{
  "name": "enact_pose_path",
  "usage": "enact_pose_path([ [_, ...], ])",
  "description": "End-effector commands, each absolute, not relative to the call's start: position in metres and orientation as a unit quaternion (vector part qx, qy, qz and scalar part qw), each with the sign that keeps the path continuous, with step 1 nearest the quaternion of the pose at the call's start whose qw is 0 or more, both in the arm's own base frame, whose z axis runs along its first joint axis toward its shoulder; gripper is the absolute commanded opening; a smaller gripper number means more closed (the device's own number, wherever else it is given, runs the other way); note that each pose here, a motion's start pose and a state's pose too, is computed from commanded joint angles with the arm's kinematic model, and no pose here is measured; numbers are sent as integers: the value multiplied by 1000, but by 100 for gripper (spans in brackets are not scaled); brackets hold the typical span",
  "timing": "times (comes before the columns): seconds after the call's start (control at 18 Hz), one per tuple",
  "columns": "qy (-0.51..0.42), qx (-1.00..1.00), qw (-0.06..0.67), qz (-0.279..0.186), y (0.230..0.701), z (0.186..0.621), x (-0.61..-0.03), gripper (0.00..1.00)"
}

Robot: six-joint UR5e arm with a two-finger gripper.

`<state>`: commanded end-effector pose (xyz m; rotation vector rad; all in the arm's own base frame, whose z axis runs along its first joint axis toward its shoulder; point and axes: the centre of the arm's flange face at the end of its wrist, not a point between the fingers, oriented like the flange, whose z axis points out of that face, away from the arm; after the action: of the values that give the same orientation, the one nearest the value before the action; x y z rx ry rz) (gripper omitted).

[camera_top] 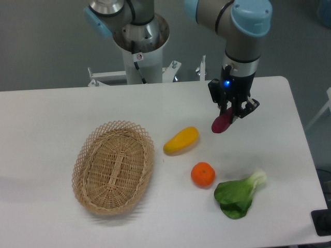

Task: Place the sweet potato on the table
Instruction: 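Hold the purple sweet potato in the gripper above the table, then carry the sweet potato down toward the table beside the basket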

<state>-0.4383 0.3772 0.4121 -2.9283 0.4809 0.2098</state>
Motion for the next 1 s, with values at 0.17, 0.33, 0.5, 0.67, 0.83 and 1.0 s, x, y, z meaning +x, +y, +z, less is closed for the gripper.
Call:
enact_pose_path([
  [0.17,140,-983,88,75,382,411,-441,25],
  [0.33,118,-985,96,86,394,406,-441,25],
  [0.5,78,-987,109,92,414,396,-437,25],
  [0.67,31,-983,137,114,444,385,-433,25],
  [0.83,8,-981,155,118,477,369,-425,25],
  [1.0,-16,-981,163,108,511,352,-419,25],
])
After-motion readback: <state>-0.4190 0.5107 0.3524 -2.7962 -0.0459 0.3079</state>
